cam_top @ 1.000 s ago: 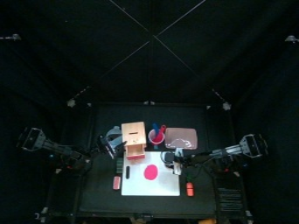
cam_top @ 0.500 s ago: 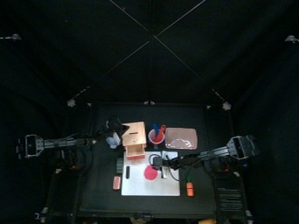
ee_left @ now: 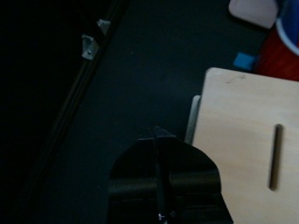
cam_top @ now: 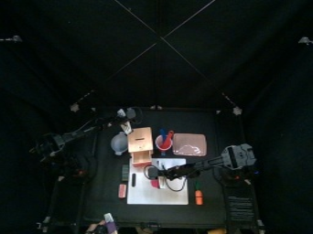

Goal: Get the cutter from the drawer then cut the dough then place the extra dough in the bowl
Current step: Shut the drawer

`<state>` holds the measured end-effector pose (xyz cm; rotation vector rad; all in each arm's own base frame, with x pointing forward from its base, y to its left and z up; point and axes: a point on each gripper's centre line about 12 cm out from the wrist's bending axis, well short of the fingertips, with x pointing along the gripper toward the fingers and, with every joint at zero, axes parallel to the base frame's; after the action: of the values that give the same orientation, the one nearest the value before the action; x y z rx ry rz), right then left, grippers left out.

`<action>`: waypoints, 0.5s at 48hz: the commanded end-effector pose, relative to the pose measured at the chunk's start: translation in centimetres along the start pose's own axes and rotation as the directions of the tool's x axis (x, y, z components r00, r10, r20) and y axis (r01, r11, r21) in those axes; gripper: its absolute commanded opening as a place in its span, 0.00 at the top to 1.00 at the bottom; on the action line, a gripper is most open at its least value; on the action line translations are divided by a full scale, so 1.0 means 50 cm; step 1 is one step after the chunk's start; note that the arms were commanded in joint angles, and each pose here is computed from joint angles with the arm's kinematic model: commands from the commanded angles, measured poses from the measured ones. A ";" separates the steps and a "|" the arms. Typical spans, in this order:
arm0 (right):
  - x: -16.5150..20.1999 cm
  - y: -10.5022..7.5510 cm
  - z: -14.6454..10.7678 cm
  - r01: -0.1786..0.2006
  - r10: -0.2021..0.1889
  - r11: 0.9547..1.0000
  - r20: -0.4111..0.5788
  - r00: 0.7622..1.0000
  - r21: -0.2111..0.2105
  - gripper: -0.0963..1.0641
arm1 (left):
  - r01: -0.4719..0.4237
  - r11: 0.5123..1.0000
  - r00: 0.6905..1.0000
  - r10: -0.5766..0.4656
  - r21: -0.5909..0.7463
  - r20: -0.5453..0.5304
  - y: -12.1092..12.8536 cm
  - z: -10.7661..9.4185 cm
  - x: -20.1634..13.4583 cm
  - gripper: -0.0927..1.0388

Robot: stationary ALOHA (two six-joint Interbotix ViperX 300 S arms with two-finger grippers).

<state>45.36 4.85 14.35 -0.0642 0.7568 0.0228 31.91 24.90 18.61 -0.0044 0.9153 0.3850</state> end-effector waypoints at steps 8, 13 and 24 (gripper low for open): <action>0.027 -0.014 0.041 0.059 -0.059 0.998 -0.001 0.998 -0.031 0.75 | 0.013 0.999 0.999 -0.011 0.052 -0.040 0.020 0.039 0.042 0.68; 0.032 -0.020 0.049 0.066 -0.066 0.997 0.006 0.998 -0.031 0.75 | 0.019 0.998 0.998 -0.015 0.067 -0.061 0.017 0.032 0.045 0.68; 0.039 -0.038 0.059 0.084 -0.083 0.996 0.017 0.996 -0.038 0.75 | 0.051 0.992 0.997 -0.044 0.111 -0.068 -0.024 0.038 0.049 0.68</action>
<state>48.18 3.66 13.47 -0.1375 0.7846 -0.0319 34.16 25.23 16.41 0.0315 1.0305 0.2968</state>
